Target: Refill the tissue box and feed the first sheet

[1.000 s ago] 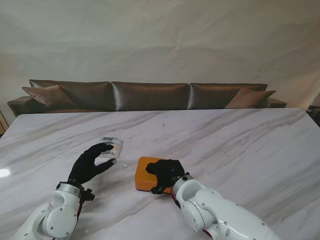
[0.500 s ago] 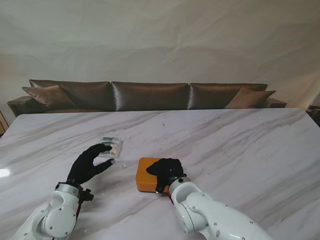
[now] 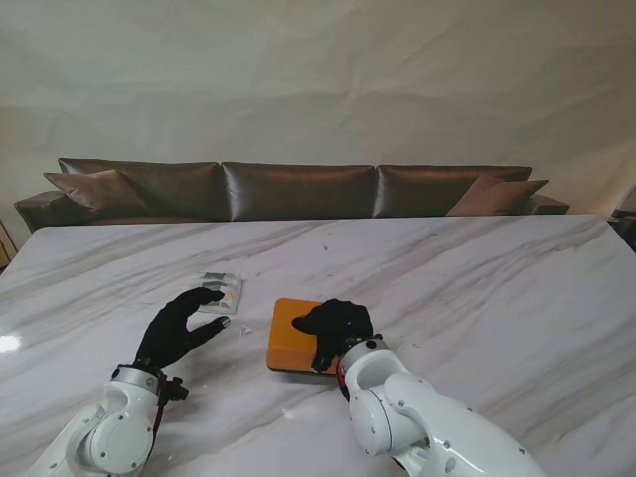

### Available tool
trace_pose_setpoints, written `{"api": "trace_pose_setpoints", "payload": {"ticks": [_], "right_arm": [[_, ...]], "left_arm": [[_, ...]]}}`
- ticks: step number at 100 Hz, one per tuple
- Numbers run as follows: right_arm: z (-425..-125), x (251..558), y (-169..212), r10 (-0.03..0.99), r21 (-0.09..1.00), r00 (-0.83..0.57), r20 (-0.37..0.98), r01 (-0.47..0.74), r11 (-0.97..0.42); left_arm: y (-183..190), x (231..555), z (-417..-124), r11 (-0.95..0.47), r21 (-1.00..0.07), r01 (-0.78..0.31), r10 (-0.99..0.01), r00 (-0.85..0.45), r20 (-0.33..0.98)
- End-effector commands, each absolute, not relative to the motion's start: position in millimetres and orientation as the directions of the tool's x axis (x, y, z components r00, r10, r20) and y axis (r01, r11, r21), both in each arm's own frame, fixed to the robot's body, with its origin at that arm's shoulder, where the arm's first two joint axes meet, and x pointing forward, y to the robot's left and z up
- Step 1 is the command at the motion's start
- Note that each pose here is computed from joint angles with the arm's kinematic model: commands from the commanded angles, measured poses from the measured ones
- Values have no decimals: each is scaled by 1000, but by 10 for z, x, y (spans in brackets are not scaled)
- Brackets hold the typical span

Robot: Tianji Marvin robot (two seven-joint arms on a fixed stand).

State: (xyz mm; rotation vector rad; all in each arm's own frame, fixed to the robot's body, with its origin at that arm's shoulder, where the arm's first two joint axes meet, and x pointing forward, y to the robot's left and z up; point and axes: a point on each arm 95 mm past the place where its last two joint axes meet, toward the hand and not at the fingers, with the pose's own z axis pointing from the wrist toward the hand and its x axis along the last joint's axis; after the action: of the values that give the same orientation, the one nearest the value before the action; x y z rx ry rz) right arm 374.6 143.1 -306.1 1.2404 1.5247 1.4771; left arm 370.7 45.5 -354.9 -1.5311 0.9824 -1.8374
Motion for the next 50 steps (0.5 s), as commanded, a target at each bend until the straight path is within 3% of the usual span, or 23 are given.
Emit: {"api": "trace_pose_setpoints", "payload": {"ticks": [1, 21, 50], "right_arm": [[-2976, 3701, 1428, 938, 977, -303, 170, 176, -120], [-2791, 3607, 1283, 929, 940, -187, 319, 190, -284], [-2787, 3580, 1232, 868, 865, -67, 492, 154, -478]], "left_arm": [[376, 3703, -3552, -594, -802, -66, -776, -218, 593], [247, 3709, -3520, -620, -777, -109, -738, -254, 625], [7, 3696, -3526, -641, -747, -173, -692, -291, 661]]}}
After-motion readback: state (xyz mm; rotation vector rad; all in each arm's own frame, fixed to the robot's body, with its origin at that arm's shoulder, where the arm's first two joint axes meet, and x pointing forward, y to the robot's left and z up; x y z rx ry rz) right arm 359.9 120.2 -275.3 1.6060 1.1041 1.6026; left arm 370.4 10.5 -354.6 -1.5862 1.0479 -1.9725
